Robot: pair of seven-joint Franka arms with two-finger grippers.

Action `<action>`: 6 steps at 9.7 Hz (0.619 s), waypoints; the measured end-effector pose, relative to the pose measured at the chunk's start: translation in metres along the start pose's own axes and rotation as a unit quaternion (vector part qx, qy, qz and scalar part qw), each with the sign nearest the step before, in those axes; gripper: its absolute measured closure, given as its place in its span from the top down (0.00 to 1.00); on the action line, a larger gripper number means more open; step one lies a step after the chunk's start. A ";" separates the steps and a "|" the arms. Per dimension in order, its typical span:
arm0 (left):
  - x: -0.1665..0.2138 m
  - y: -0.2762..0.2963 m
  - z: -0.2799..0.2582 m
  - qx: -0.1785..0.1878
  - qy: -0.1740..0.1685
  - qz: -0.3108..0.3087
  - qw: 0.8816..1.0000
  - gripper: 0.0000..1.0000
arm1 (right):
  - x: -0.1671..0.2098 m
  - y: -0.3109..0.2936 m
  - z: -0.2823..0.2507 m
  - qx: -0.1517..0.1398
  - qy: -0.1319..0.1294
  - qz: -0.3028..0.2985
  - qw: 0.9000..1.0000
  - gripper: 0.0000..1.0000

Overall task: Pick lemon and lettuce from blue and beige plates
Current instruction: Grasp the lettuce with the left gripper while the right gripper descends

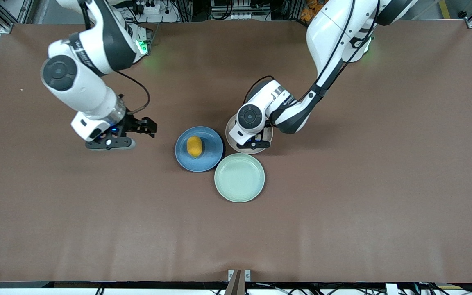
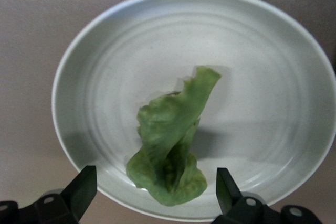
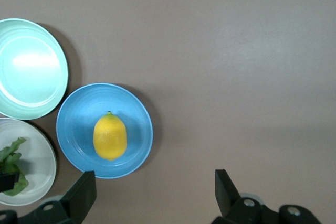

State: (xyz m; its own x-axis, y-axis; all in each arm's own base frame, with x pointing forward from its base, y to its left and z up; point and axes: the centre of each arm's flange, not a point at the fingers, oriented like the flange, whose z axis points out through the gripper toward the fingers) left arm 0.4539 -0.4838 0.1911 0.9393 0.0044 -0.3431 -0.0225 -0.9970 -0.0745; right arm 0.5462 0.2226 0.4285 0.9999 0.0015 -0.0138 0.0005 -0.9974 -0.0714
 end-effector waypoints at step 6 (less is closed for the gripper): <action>0.001 0.005 0.013 0.005 0.008 -0.029 1.000 0.41 | -0.015 -0.045 0.078 0.010 -0.009 0.024 1.000 1.00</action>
State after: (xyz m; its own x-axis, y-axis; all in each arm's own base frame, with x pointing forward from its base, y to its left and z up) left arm 0.4499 -0.4883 0.1780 0.9447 0.0607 -0.3223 0.0285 -0.9942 -0.1038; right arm 0.5300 0.2733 0.3546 0.9983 -0.0448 -0.0362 -0.0479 -0.9948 -0.0897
